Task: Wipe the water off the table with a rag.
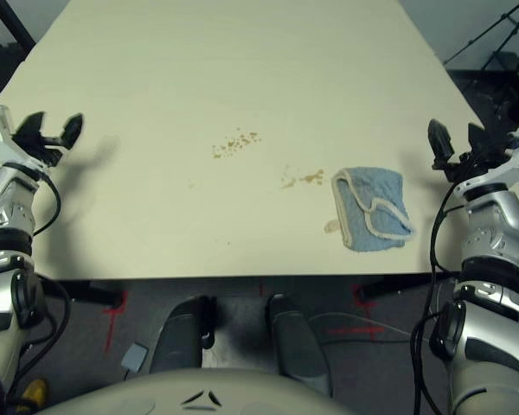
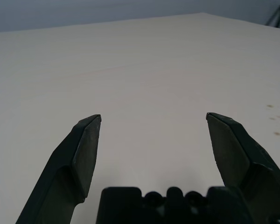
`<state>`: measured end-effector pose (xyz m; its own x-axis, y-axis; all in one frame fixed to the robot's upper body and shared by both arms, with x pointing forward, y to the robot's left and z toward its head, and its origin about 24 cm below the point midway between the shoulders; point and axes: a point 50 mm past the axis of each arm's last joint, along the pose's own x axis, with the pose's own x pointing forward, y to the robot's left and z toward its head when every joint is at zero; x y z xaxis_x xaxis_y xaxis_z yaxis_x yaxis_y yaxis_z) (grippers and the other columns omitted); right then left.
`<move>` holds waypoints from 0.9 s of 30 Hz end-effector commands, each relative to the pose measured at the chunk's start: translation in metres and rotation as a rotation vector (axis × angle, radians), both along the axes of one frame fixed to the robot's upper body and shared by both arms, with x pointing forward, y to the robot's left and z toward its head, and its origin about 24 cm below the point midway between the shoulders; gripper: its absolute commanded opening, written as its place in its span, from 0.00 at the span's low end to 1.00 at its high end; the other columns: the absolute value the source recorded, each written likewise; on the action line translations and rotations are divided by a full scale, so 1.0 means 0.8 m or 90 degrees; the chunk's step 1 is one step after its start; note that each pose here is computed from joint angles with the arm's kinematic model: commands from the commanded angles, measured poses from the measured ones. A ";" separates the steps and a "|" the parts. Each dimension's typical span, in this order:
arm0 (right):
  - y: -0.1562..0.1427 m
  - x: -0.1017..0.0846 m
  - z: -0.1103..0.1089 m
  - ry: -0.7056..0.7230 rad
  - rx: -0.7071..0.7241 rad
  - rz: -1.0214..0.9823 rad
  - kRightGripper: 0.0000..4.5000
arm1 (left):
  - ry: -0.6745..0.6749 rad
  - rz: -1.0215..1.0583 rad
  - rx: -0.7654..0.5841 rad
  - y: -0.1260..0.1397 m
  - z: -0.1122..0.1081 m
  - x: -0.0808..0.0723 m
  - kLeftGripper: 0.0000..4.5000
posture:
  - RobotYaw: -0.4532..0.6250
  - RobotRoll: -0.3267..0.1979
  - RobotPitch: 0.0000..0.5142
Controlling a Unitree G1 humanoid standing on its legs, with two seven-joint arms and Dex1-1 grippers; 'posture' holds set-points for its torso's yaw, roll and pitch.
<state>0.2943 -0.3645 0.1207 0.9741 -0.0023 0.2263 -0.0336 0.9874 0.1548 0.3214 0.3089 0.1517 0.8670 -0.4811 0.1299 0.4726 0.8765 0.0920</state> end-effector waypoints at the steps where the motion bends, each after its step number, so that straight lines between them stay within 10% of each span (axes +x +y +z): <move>1: -0.008 -0.007 0.001 0.006 -0.002 -0.010 0.99 | 0.044 -0.143 0.023 -0.021 -0.006 -0.020 1.00 | 0.29 0.62 0.35; 10: -0.011 -0.011 -0.002 0.048 0.002 0.014 0.99 | 0.135 -0.296 0.044 -0.043 -0.019 -0.048 1.00 | 0.28 0.62 0.35; 27: 0.037 -0.052 -0.006 0.430 0.069 0.319 0.99 | 0.142 -0.326 0.081 -0.056 -0.028 -0.042 1.00 | 0.24 0.62 0.35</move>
<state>0.2526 -0.3452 0.1240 0.8159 0.4601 -0.3502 -0.3234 0.8652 0.3832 0.2878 0.2665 0.1319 0.5352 -0.8393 -0.0959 0.8443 0.5351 0.0289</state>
